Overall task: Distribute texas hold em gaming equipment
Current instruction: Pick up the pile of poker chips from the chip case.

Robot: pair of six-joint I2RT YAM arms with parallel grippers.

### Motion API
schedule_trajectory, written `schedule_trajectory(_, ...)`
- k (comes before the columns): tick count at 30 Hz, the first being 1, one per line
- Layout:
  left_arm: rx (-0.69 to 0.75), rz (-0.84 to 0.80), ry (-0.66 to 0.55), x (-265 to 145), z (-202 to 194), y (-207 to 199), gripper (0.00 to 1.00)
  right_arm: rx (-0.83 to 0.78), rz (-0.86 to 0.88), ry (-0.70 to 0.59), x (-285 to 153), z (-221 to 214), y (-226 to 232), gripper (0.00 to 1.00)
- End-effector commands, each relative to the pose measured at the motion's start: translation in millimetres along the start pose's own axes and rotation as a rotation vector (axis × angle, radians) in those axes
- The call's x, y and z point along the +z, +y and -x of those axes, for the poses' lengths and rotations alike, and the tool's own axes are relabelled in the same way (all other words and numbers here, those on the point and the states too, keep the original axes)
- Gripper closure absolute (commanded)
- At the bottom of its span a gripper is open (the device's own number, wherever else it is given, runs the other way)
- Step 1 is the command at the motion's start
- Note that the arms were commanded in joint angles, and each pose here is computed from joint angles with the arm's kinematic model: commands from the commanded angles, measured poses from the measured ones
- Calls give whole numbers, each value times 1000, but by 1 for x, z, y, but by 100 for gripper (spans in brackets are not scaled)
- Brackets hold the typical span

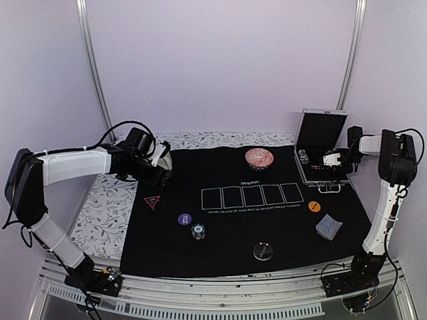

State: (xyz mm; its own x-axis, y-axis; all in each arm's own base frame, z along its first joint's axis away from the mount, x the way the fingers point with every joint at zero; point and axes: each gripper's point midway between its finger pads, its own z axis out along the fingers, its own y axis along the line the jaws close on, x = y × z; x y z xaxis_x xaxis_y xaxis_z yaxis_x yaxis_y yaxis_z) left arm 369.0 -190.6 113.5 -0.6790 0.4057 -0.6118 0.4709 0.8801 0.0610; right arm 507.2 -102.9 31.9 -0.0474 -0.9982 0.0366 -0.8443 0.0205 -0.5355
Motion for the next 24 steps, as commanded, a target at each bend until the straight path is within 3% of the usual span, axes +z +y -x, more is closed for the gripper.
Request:
schedule_trajectory(1,-2,-2,12,1,1,4,2,17,208,6,30,2,67,49)
schedule_trajectory(6,-2,-3,9,0,2,4,2,28,232,14,24,0,78,58)
schedule_trajectory(16,-2,-2,10,0,2,4,2,-8,258,22,36,1,81,57)
schedule_trajectory(18,0,-2,12,1,1,4,2,-6,263,18,37,4,81,61)
schedule_trajectory(24,-1,-7,12,1,2,3,2,1,260,31,34,2,83,88)
